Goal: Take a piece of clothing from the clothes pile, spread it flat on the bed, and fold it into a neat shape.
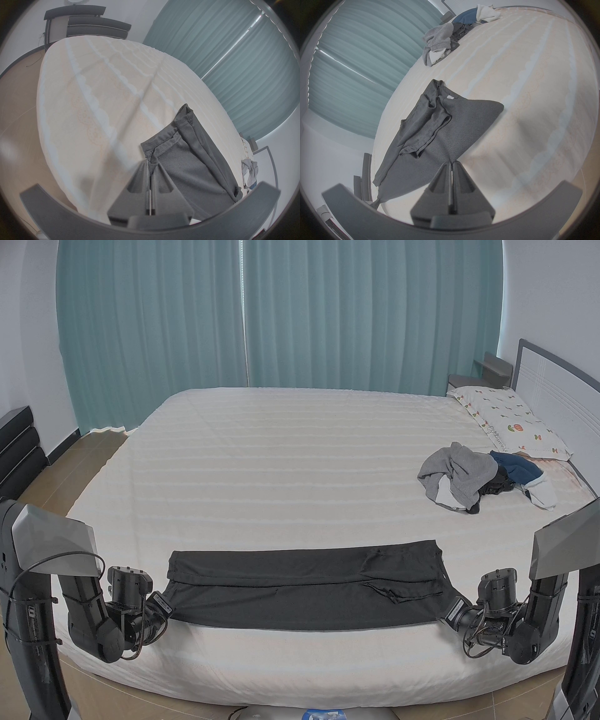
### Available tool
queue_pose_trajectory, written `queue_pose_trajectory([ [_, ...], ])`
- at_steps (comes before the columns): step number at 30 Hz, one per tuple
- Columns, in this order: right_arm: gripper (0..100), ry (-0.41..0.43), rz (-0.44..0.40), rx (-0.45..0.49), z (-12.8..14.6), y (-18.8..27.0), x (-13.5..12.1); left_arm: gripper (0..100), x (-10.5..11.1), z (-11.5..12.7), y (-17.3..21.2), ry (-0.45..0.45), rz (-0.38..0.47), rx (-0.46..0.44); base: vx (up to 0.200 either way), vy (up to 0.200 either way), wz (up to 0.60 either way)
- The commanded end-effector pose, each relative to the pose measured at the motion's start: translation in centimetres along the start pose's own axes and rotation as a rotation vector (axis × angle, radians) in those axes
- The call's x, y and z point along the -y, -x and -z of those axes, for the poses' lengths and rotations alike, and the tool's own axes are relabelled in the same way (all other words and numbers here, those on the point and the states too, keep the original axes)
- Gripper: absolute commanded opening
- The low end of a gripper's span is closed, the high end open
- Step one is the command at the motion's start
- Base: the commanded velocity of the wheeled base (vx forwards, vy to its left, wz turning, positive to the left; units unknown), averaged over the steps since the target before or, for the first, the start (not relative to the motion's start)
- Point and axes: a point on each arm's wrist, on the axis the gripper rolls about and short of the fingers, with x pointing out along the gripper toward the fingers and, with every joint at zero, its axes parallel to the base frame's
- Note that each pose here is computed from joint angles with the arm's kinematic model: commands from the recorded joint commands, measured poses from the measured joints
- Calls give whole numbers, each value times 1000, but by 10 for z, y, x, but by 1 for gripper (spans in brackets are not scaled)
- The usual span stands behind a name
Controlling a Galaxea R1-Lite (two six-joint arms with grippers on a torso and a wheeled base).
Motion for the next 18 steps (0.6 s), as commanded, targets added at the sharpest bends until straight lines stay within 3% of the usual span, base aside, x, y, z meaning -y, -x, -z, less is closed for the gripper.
queue_pose_trajectory([
  [1, 0, 4, -6, 5, -1, 6, -1, 0, -1, -4, 3, 8, -2, 12, 0, 0, 0],
  [18, 0, 76, 50, -37, 7, 15, 11, 0, -18, 6, 16, -62, -63, -41, 0, 0, 0],
])
